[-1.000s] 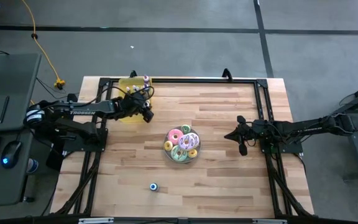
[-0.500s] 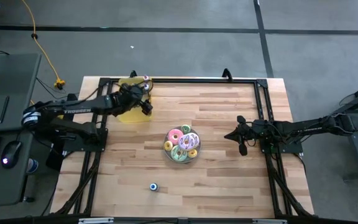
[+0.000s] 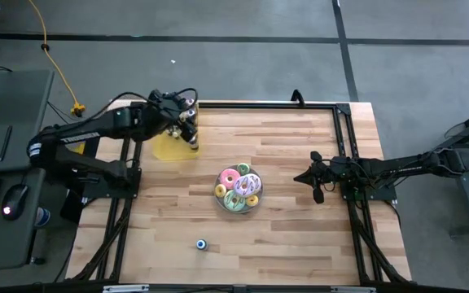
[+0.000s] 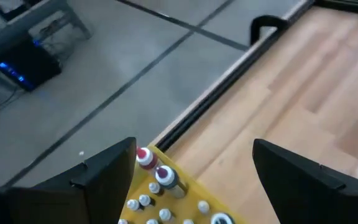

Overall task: Pick & Place food coloring
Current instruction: Put the blue food coloring bottle into the yellow bin

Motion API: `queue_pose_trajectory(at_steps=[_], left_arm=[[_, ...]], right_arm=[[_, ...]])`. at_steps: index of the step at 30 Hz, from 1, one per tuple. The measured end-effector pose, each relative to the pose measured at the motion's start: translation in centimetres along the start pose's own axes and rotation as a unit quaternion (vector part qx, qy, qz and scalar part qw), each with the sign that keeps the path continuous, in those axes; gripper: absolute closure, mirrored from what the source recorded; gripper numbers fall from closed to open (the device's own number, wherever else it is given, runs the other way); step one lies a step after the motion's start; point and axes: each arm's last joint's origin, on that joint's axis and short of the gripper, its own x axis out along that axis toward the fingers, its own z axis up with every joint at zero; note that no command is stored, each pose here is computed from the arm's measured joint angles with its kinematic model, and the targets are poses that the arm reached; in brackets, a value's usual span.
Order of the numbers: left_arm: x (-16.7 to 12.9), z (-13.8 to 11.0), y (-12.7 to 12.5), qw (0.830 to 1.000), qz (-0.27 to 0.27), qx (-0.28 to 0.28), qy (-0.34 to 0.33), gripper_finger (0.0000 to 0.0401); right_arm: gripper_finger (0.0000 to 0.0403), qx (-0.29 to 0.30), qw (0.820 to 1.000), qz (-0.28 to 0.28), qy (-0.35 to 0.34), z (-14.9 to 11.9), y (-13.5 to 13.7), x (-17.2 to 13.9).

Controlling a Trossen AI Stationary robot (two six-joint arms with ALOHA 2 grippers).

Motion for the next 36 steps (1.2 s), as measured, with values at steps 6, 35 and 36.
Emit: queue_pose_trajectory(at_steps=[6, 35, 36], left_arm=[[-2.9, 2.4, -0.6, 0.994, -0.086, 0.038, 0.061, 0.0084], [-7.5, 3.1, -13.4, 0.843, -0.367, 0.124, 0.373, 0.0084], [-7.9, 2.8, -13.7, 0.845, -0.361, 0.127, 0.373, 0.0084]], right_arm=[[0.0402, 0.0, 1.0, 0.0, 0.0, 0.0, 0.0, 0.0], [0.0402, 0.0, 1.0, 0.0, 0.0, 0.0, 0.0, 0.0], [0.0402, 0.0, 1.0, 0.0, 0.0, 0.0, 0.0, 0.0]])
